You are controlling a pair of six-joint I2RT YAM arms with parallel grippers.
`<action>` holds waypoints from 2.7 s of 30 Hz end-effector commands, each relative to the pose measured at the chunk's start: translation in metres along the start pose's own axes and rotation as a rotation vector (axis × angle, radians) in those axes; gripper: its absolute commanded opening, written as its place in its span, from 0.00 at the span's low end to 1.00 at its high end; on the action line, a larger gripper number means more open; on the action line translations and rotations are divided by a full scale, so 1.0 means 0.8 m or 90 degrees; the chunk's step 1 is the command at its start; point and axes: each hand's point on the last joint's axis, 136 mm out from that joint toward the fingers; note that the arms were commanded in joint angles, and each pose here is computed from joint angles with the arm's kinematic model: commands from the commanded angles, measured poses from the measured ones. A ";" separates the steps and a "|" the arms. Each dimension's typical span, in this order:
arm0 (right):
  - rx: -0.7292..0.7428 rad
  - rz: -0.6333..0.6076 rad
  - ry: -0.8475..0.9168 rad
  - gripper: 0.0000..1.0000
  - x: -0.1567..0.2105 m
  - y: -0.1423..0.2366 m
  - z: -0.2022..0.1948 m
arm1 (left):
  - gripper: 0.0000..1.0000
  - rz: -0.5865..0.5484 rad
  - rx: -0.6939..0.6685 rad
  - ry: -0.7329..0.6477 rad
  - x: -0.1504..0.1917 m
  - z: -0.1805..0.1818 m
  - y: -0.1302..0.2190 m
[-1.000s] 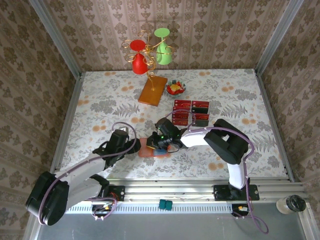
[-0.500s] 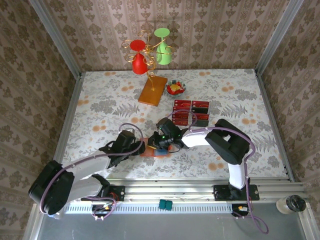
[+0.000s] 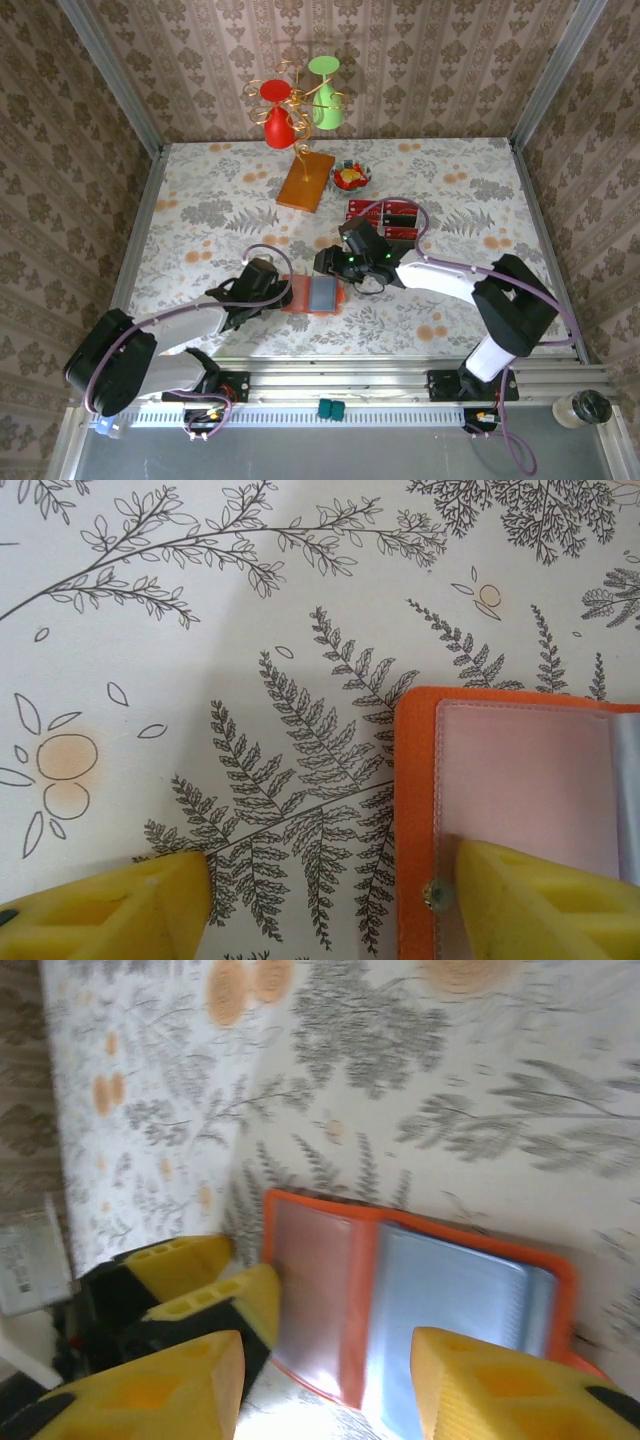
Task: Put the credit cards into the card holder
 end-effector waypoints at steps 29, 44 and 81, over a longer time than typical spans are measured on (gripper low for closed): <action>0.205 0.017 -0.016 0.01 0.034 0.020 -0.151 | 0.67 0.037 0.049 -0.072 -0.001 -0.072 -0.029; 0.108 -0.018 0.025 0.27 -0.004 0.057 -0.089 | 0.67 0.040 0.042 -0.080 0.014 -0.080 -0.030; 0.025 0.092 -0.001 0.04 0.027 -0.083 -0.037 | 0.78 -0.002 0.026 -0.045 -0.008 -0.063 -0.001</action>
Point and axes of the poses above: each hand's point on the last joint's axis, 136 mm out from that joint toward the fingers, its own y axis back along the fingers, its own z axis along the line the jaws close on, x = y × z, and after that the axes turned 2 degrees about y, right-handed
